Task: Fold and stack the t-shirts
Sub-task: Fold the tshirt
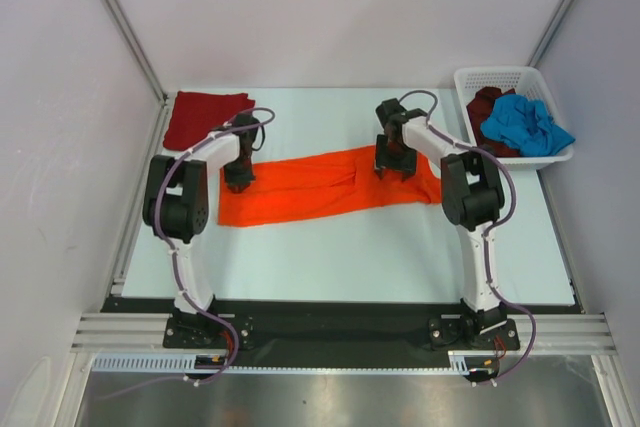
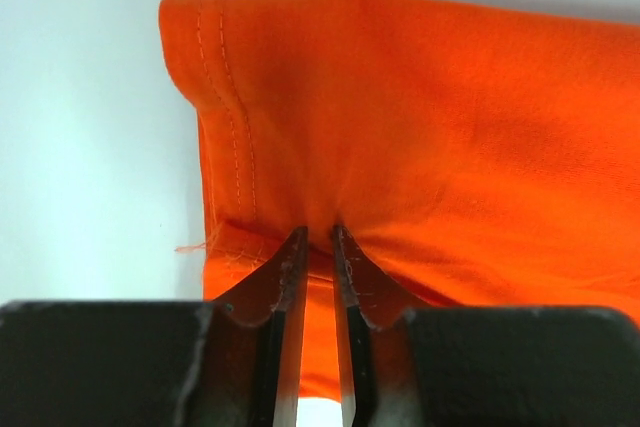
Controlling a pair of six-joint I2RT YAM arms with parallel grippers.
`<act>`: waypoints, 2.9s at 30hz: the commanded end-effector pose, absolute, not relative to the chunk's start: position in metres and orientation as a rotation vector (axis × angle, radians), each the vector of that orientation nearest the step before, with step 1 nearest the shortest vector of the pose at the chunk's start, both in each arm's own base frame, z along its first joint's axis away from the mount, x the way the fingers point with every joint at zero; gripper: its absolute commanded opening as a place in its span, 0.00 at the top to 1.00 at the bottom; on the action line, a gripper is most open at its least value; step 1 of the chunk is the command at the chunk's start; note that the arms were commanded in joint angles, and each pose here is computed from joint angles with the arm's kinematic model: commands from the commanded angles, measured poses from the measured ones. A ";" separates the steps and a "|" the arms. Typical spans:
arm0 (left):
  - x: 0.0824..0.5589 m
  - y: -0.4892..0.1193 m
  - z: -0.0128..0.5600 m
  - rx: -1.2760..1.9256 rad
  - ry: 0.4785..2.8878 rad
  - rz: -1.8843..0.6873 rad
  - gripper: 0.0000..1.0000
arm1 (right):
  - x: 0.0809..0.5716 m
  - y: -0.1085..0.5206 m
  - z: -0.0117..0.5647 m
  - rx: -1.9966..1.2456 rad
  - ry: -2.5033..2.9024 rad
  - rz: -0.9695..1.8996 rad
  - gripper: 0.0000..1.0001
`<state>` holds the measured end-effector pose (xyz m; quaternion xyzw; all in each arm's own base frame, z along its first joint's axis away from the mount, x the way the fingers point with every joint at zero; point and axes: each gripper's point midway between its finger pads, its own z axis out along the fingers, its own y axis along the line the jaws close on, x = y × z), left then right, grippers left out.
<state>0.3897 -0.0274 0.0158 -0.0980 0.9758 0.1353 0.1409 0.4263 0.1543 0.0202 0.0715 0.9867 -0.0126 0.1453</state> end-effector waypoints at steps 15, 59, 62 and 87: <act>0.208 -0.090 0.015 -0.382 3.075 0.114 0.78 | 0.537 0.214 0.056 -0.182 2.607 0.200 0.32; 0.535 -0.374 0.085 0.210 2.313 -0.863 0.83 | 0.322 0.264 0.097 -0.026 2.583 0.890 0.94; 0.534 -0.361 0.062 0.185 2.384 -0.838 0.84 | 0.328 0.268 0.090 -0.130 2.592 0.797 0.92; 0.510 -0.259 -0.002 -0.244 2.683 -0.507 0.95 | 0.337 0.278 -0.010 -0.060 2.799 0.769 0.94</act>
